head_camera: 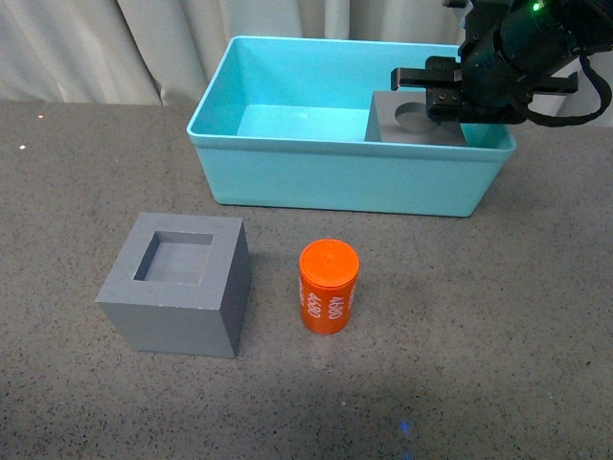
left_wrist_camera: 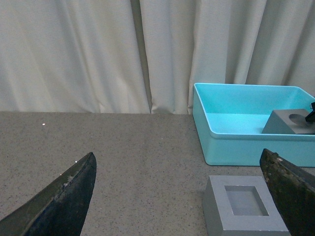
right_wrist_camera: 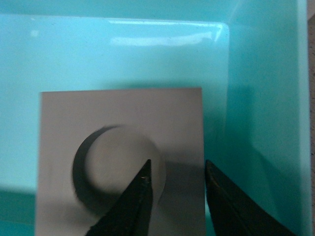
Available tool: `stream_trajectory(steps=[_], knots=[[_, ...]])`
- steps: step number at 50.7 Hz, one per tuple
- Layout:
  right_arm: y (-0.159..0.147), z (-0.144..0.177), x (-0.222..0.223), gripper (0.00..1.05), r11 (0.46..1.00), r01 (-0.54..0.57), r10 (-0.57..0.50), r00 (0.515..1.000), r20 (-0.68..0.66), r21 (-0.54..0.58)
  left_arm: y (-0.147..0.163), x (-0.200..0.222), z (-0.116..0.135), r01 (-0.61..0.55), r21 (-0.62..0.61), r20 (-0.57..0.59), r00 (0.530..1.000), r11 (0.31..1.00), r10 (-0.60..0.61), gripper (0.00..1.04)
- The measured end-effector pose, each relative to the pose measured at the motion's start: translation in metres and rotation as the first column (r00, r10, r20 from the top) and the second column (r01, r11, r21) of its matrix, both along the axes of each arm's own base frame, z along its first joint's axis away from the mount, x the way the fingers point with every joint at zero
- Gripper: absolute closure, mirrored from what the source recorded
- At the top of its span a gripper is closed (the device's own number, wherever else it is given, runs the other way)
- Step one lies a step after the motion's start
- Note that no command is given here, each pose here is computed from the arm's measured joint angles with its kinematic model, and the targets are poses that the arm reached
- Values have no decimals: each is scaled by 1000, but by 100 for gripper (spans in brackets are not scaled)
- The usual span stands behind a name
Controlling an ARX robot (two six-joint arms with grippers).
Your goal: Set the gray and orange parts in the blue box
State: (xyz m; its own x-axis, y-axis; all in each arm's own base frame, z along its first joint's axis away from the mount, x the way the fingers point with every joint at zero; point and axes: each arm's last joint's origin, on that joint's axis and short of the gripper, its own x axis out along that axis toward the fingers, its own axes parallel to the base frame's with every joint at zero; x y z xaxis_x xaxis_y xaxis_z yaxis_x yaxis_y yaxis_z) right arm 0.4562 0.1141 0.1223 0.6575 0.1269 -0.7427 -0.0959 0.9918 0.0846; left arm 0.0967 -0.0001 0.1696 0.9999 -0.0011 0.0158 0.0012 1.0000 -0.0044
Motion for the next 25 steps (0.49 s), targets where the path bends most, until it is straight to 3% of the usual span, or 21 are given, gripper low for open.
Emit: stream_trajectory(steps=[8,17,25], knots=[[0,15,-4,43,1000,-24,23,997,78,18,0,0,0,0,0,0,1000,1000,0,7],[-9,61,-49,8,990,-114,88,957,276,80,0,0,0,0,0,0,1000,1000,0,7],[-22,80,-98,10,990,-122,86,926,368,76,0,0,0,0,0,0,1000,1000,0,7]])
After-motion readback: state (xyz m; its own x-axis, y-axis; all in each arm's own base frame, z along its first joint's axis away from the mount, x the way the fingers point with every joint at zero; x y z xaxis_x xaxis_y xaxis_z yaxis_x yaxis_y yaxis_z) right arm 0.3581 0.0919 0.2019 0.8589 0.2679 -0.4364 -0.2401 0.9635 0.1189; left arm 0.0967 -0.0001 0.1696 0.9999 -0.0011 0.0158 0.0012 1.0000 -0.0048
